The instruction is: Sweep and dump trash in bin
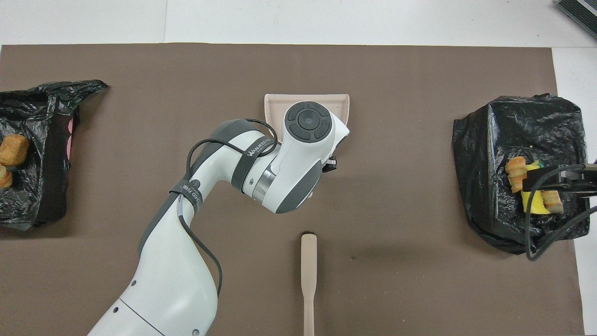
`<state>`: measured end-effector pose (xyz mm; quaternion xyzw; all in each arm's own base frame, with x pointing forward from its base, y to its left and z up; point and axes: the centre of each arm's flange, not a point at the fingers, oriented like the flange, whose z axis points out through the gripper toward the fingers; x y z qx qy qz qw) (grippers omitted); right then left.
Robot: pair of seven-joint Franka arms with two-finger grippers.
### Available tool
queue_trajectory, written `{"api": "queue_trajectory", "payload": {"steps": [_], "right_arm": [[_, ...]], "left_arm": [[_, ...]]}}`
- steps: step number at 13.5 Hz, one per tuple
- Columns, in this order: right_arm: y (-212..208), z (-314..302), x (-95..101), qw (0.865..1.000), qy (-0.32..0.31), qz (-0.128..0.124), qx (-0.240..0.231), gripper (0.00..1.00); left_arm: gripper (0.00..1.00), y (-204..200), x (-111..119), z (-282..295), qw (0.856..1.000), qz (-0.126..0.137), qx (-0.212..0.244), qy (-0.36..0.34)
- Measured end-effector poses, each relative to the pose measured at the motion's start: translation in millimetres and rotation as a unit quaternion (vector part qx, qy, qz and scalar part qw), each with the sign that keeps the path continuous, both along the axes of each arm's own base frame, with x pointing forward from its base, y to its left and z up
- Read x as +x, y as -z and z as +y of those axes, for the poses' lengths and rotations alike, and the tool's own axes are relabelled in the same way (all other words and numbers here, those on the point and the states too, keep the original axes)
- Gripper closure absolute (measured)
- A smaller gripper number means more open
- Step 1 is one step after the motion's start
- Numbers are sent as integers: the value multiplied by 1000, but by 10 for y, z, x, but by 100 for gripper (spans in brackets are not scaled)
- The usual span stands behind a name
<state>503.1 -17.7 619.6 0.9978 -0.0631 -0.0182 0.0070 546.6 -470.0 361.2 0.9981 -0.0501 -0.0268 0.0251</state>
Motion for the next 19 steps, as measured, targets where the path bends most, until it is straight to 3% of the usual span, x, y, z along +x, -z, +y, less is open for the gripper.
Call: {"api": "queue_trajectory", "payload": {"steps": [2, 3, 8, 9, 15, 19], "right_arm": [[-22, 86, -18, 1000, -9, -1, -11, 0], [-36, 130, -47, 1000, -14, 2, -16, 0], [14, 458, -345, 1000, -1, 14, -19, 0], [-8, 458, -347, 1000, -2, 11, -19, 0], [-154, 53, -97, 1000, 3, 0, -12, 0], [-360, 9, 74, 1000, 13, -8, 5, 0]], "left_arm": [[69, 0, -1, -1, 1000, 1, -1, -1], [61, -1, -1, 0, 1000, 1, -1, -1], [5, -128, 108, 153, 1000, -12, 4, -10], [0, -252, 145, 254, 1000, -17, 4, -13], [0, -1055, 296, 1840, 999, -38, 15, -13], [0, -1709, 139, 2773, 999, -48, 12, 21]]}}
